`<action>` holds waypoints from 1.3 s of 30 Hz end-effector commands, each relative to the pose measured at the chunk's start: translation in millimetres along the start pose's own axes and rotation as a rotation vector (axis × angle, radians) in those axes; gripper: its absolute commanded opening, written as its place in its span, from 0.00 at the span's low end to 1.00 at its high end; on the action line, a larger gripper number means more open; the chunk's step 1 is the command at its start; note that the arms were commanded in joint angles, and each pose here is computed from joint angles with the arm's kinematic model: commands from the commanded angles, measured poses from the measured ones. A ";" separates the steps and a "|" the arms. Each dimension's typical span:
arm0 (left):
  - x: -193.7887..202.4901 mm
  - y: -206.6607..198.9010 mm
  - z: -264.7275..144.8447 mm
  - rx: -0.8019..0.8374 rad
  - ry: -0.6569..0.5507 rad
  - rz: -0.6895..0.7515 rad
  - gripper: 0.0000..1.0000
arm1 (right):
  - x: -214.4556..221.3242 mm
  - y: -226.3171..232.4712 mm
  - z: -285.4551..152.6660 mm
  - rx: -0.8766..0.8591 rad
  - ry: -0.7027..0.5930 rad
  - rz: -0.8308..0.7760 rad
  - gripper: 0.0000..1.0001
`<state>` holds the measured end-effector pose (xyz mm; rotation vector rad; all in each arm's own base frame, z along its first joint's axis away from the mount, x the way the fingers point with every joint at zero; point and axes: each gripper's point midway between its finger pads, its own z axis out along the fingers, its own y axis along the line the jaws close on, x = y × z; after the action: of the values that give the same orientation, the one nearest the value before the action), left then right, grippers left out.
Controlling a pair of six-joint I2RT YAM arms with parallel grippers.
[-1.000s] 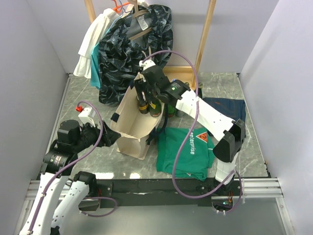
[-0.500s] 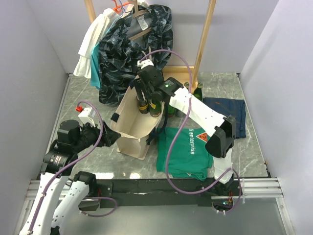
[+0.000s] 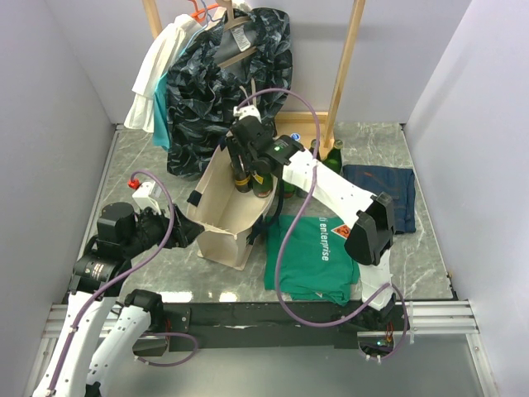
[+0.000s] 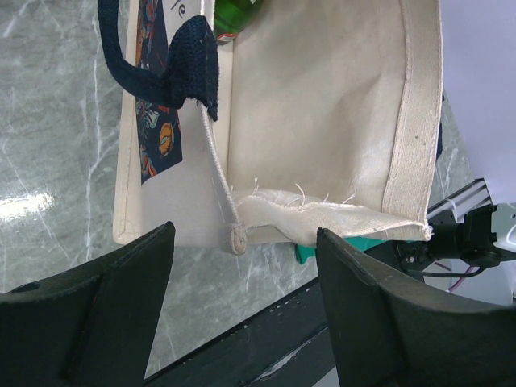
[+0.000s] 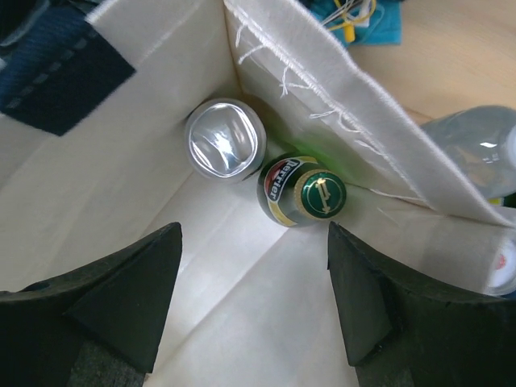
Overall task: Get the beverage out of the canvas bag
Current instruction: Take out the drink from the canvas bag.
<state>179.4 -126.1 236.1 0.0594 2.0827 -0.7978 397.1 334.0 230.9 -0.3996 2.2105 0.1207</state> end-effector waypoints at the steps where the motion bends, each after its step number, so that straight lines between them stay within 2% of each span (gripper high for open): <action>1: -1.3 -2.5 -0.8 0.011 -0.007 0.006 0.76 | -16.9 -5.6 -2.7 0.017 -0.077 0.101 0.78; 18: -1.3 -2.1 0.0 0.010 -0.004 0.007 0.76 | -25.1 -32.3 0.9 0.171 -0.145 0.193 0.69; 28: -0.3 -1.7 0.5 0.010 0.000 0.005 0.76 | -15.8 -42.7 7.3 0.248 -0.134 0.252 0.63; 39: -0.9 -1.9 0.3 0.009 -0.001 0.004 0.77 | -3.5 -44.8 21.6 0.281 -0.110 0.281 0.62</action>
<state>179.5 -126.2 235.8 0.0593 2.0843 -0.7981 424.0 308.1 227.7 0.0121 2.1294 0.0269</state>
